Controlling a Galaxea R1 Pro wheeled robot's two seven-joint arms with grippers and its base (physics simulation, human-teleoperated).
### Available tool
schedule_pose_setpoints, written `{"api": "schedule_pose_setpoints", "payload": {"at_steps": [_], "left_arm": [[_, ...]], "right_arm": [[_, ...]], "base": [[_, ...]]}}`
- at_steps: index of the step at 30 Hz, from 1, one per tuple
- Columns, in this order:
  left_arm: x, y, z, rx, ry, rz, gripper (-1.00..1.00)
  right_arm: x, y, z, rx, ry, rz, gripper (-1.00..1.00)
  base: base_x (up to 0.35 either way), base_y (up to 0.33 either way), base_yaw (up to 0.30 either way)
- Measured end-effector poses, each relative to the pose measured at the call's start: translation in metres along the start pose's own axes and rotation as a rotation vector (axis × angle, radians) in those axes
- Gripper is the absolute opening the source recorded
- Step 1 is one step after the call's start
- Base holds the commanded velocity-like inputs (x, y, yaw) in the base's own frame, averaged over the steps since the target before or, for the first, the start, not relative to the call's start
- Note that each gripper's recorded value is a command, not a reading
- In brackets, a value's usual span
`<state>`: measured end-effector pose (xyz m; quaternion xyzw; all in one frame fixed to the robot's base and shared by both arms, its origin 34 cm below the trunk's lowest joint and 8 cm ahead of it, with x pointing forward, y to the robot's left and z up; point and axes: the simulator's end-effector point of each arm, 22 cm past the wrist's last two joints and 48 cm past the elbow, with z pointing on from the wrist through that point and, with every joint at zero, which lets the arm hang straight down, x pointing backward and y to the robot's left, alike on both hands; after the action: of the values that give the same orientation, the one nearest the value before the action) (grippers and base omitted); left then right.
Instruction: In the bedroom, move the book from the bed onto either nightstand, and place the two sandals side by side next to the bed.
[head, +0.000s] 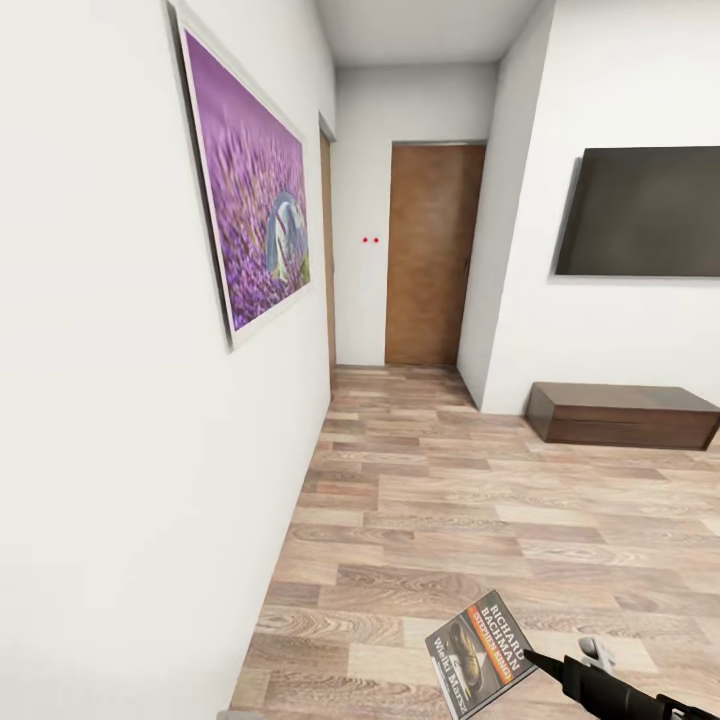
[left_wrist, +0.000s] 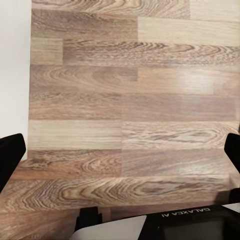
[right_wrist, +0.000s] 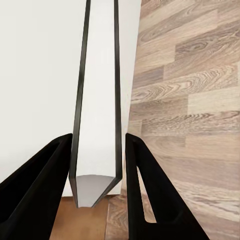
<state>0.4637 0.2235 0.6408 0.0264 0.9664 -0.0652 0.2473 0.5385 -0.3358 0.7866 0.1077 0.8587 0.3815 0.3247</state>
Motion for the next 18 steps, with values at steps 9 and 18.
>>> {"api": "schedule_pose_setpoints", "payload": {"at_steps": [9,18], "left_arm": [[0.0000,0.0000,-0.0003,0.000,0.000,0.000,1.00],[0.0000,0.0000,-0.0001,0.000,0.000,0.000,1.00]], "right_arm": [[0.0003,0.0001,-0.0003,0.000,0.001,-0.001,-1.00],[-0.0002,0.0000,-0.0001,0.000,-0.001,0.001,-1.00]], "base": [[0.188,0.001,0.000],[0.234,0.000,0.000]]}}
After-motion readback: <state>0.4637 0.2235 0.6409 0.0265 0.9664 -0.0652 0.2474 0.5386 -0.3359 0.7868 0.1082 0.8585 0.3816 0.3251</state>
